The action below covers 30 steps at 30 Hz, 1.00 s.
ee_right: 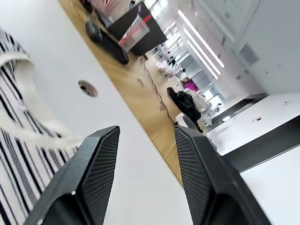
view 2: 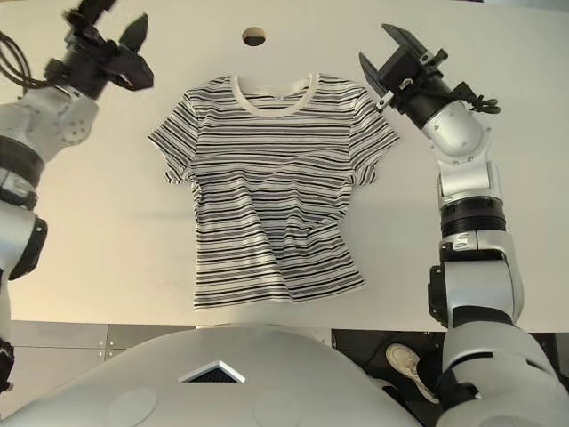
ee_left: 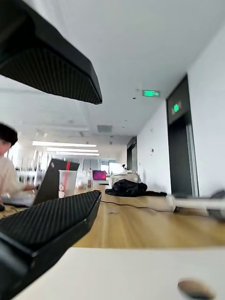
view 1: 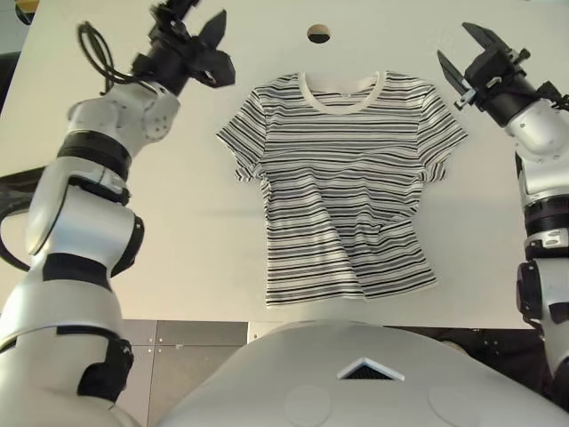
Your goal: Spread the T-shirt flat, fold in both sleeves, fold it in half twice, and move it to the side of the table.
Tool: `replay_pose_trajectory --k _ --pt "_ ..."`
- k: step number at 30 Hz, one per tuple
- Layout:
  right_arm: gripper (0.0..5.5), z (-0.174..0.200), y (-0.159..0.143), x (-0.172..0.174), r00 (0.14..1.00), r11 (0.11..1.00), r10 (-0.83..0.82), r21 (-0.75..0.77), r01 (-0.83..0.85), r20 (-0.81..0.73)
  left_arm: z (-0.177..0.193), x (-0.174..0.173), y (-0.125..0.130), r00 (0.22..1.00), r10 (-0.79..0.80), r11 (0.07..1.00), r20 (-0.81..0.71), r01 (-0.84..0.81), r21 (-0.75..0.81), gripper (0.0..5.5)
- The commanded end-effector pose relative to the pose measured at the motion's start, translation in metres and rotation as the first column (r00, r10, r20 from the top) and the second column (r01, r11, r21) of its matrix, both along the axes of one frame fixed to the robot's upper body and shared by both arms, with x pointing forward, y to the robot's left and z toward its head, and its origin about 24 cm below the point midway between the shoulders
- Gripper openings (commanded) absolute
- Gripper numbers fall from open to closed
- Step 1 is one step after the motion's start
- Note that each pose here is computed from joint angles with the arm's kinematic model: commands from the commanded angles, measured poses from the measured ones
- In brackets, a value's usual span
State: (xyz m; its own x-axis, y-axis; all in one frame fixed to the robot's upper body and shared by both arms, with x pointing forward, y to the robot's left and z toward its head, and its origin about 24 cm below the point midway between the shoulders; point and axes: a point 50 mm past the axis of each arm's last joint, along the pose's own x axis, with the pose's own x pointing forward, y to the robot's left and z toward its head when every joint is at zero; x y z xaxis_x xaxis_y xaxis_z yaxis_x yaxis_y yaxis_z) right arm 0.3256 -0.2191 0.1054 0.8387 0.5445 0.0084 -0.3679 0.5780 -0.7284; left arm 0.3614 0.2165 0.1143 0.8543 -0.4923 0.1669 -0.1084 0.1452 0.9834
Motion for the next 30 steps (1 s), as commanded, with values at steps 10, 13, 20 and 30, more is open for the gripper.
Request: replay_pose_trajectory --k 10,13,20,30 --pt "2.16 0.004 0.004 -0.006 1.0 1.0 -0.002 0.026 0.001 0.016 -0.077 -0.055 0.053 0.448 -0.486 0.303 -0.75 -0.718 -0.626 3.43" --pt "2.16 0.002 0.007 -0.006 1.0 1.0 0.004 0.028 -0.005 0.01 -0.094 -0.07 0.057 0.362 -0.519 0.225 -0.774 -0.816 -0.533 3.43" --pt "2.16 -0.004 0.014 -0.006 1.0 1.0 0.017 0.02 -0.017 -0.01 -0.12 -0.102 0.038 0.143 -0.626 0.209 -0.766 -0.916 -0.342 3.43" --pt "2.16 -0.007 0.016 -0.008 1.0 1.0 0.021 0.016 -0.021 -0.015 -0.132 -0.104 0.026 0.088 -0.601 0.248 -0.795 -0.924 -0.291 3.43"
